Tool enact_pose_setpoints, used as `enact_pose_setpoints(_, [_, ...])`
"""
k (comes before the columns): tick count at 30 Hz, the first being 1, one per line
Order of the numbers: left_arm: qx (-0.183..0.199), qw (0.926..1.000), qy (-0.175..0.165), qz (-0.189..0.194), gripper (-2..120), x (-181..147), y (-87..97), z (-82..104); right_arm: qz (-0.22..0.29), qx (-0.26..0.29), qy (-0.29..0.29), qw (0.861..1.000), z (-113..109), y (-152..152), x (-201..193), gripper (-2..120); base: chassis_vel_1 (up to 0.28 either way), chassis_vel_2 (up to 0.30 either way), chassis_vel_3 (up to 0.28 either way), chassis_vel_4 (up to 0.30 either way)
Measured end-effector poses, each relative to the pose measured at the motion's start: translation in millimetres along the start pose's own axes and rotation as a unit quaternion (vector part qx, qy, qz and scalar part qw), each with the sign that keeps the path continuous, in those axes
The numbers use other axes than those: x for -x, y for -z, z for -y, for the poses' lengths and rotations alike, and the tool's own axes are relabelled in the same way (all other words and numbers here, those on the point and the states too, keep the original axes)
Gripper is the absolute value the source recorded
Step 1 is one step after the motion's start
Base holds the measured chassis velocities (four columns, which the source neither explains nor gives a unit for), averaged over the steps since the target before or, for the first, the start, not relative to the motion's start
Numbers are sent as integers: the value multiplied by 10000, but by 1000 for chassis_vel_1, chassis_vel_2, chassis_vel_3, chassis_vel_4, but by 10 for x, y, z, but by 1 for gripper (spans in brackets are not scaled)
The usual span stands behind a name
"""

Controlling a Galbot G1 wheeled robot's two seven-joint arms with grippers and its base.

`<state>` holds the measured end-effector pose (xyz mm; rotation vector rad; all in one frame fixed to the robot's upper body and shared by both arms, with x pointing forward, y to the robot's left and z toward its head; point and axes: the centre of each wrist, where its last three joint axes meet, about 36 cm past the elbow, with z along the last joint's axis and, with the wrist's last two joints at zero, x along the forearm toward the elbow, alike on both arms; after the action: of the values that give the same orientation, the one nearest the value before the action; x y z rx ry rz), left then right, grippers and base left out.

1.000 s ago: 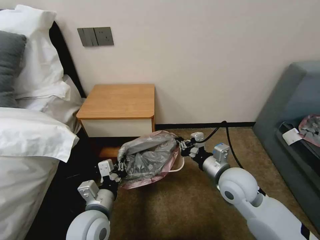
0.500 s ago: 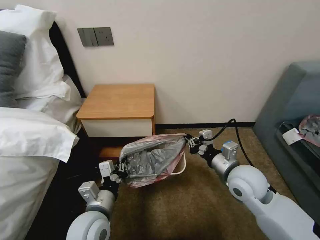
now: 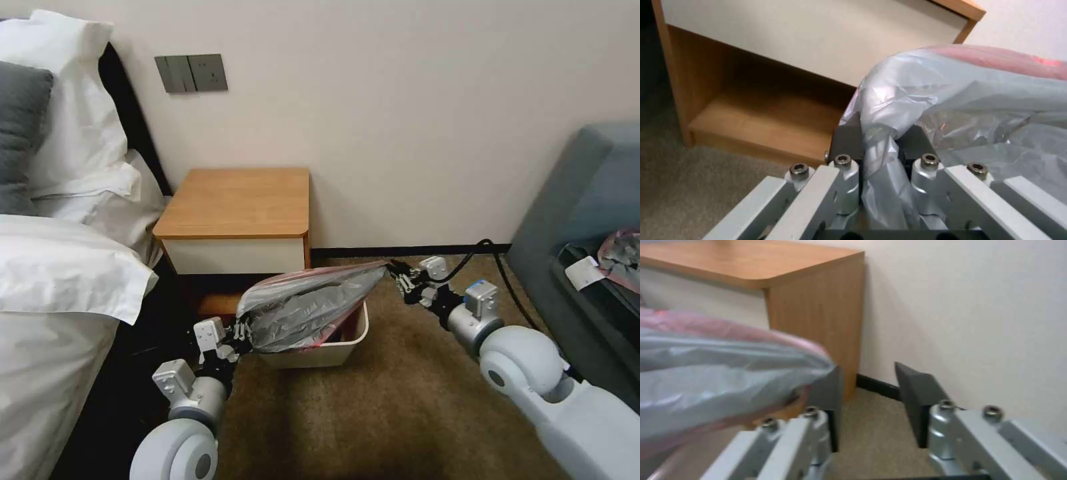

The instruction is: Pick up the garbage bag from the table and place it over the trash can.

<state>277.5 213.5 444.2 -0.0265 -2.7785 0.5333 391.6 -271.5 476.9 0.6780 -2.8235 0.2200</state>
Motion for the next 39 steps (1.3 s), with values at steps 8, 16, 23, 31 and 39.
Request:
enact_pose_setpoints(8, [-152,9998,-29,133,11,78,83,8,116,406,377,9984,-290,114,-233,64,0,0,0,0])
enact_pose_setpoints(16, [-421,9986,-99,295,11,54,221,21,515,1647,605,9831,-684,471,-482,89,0,0,0,0])
enact_pose_setpoints(23, [-521,9977,-125,411,11,16,293,41,807,2251,751,9681,-872,637,-648,100,0,0,0,0])
enact_pose_setpoints(31, [-782,9949,-173,607,11,-60,387,92,819,3318,464,9386,-865,635,-625,100,0,0,0,0])
enact_pose_setpoints(39, [-880,9936,-163,683,11,-34,442,117,1067,3810,420,9174,-888,587,-441,88,0,0,0,0])
